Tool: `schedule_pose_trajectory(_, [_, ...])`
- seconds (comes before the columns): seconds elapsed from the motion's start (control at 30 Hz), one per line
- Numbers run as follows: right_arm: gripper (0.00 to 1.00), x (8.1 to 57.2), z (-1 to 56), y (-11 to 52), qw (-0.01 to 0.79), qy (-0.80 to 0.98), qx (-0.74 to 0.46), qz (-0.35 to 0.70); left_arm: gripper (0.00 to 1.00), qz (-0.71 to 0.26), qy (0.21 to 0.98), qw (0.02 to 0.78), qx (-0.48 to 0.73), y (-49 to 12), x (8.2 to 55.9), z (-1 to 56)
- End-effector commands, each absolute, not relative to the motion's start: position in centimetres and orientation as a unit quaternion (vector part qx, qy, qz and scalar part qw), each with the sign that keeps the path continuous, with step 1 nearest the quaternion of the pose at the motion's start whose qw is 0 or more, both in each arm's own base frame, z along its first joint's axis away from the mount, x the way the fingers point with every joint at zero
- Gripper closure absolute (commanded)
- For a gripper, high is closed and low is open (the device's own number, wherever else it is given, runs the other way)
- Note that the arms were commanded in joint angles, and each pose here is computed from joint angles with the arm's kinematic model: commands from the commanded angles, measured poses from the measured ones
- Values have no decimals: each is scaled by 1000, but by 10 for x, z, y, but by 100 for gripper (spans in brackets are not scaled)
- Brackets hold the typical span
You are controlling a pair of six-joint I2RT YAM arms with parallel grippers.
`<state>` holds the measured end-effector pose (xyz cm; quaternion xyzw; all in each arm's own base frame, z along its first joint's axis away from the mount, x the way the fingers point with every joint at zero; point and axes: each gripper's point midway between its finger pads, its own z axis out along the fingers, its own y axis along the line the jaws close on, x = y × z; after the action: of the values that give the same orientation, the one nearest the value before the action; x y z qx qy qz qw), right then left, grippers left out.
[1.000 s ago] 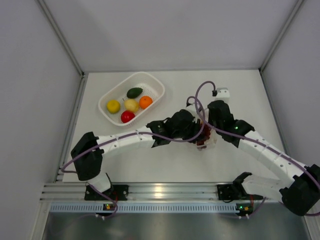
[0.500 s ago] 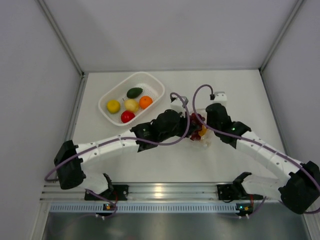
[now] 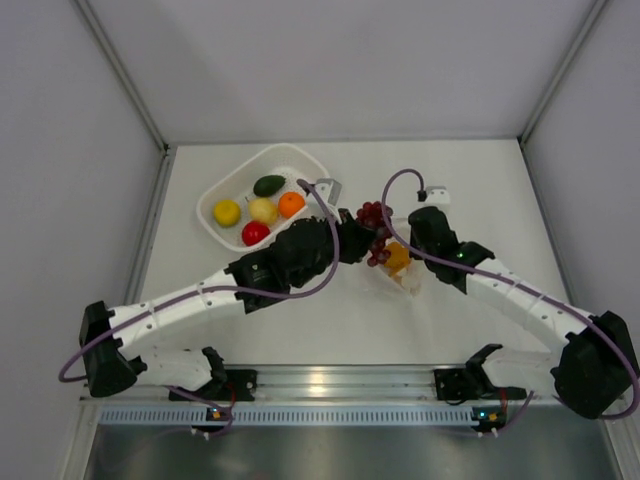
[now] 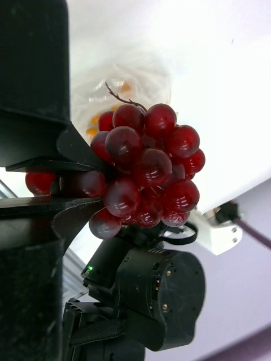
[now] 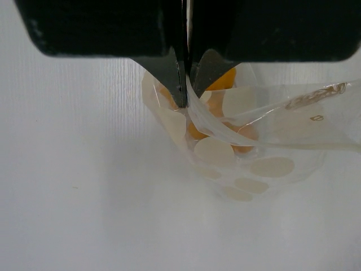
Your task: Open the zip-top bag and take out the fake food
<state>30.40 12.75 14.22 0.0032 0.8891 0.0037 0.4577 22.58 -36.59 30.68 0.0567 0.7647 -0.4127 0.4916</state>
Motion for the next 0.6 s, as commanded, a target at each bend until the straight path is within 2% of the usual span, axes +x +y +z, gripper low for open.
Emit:
schedule_pose_trajectory(0.0, [100, 317, 156, 129, 480, 877, 26, 21, 100, -374, 749, 546, 1, -332, 242, 346])
schedule_pose_trajectory(0.23, [100, 318, 171, 122, 492, 870, 29, 20, 100, -266, 771, 575, -68, -262, 292, 342])
schedule_pose_trajectory(0.43, [100, 314, 177, 119, 496, 868, 25, 21, 100, -171, 780, 584, -145, -179, 380, 329])
schedule_pose_trajectory(0.57, [100, 312, 181, 118, 501, 865, 26, 24, 100, -153, 790, 568, -173, -155, 432, 315])
